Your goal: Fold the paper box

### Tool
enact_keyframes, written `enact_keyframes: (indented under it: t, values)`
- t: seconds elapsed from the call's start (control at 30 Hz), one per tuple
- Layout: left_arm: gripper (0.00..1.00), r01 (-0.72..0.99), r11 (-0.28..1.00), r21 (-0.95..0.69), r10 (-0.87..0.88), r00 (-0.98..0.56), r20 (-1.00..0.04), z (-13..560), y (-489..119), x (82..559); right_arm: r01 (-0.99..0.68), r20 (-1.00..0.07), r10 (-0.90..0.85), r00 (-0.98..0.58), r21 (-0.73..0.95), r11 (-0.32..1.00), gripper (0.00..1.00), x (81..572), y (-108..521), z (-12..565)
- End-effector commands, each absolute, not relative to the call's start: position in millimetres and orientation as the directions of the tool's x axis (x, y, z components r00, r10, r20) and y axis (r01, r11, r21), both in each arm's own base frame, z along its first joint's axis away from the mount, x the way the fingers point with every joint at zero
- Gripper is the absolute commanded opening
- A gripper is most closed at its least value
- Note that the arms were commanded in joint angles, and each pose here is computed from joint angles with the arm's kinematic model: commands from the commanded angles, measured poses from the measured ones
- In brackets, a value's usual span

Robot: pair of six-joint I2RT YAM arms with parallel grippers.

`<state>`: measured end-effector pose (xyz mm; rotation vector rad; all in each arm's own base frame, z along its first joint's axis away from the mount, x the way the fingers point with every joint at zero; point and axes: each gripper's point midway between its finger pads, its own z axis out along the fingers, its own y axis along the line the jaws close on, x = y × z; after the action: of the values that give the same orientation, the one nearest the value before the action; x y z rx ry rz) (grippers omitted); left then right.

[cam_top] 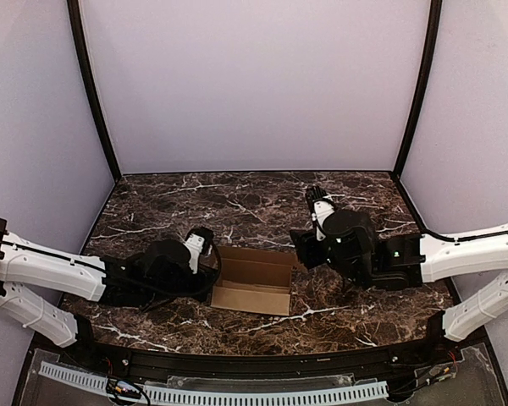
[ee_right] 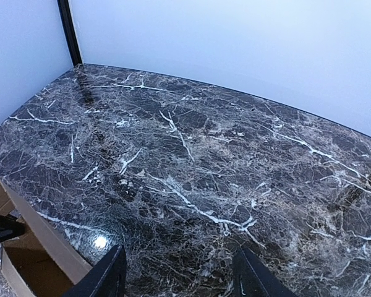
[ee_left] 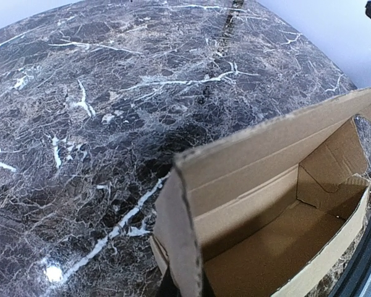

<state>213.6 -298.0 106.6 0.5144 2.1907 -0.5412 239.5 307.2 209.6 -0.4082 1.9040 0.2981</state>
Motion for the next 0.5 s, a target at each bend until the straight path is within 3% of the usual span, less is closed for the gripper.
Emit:
enact_keyframes:
  t: [0.0, 0.47]
  values:
    - [0.0, 0.524, 0.831, -0.186, 0.147, -0.531, -0.835, 107, -292, 208, -0.479, -0.933, -0.173, -0.316, -0.001, 0.878, 0.57, 243, 313, 225]
    - [0.0, 0.578, 0.81, -0.099, 0.163, -0.384, -0.909, 101, -301, 195, -0.562, -0.916, -0.248, -0.314, -0.031, 0.827, 0.55, 251, 355, 230]
